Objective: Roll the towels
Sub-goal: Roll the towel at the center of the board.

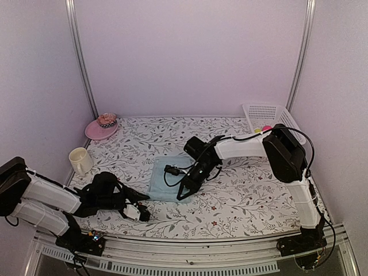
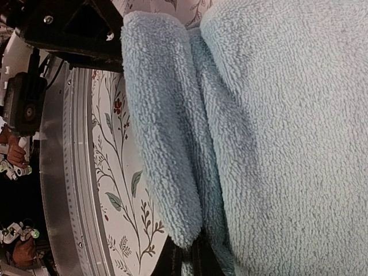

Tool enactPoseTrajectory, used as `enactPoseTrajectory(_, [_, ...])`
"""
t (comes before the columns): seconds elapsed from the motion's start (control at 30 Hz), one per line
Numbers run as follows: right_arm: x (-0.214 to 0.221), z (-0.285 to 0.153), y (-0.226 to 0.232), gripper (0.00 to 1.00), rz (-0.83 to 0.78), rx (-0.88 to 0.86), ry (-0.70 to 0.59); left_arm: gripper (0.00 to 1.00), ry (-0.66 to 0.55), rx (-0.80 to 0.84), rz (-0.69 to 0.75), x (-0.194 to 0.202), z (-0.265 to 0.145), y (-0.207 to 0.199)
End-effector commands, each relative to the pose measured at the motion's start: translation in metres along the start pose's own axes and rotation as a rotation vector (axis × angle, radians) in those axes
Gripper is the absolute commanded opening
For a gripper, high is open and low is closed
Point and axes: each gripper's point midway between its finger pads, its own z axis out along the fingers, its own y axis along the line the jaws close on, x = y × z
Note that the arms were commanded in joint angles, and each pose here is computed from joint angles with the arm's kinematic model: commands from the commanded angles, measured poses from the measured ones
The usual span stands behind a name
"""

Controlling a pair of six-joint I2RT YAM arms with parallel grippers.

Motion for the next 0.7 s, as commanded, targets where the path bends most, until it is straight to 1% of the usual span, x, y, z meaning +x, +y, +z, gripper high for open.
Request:
enactPoseTrajectory(0.0, [0.010, 0.008, -0.015, 0.03, 0.037, -0.007, 0.027, 0.42, 0.020, -0.067, 0.009, 0.002, 0.006, 0.016])
enactPoseTrajectory(0.17, [0.012, 0.011, -0.017, 0.03, 0.043, -0.016, 0.033, 0.41, 0.048, -0.072, 0.005, 0.008, 0.011, 0.019])
enactPoseTrajectory(0.33, [0.013, 0.011, -0.018, 0.03, 0.045, -0.028, 0.032, 0.36, 0.071, -0.054, -0.005, 0.013, 0.014, 0.015])
enactPoseTrajectory(0.67, [0.011, 0.013, -0.017, 0.04, 0.041, -0.059, 0.034, 0.29, 0.130, -0.021, -0.022, 0.025, 0.024, 0.010])
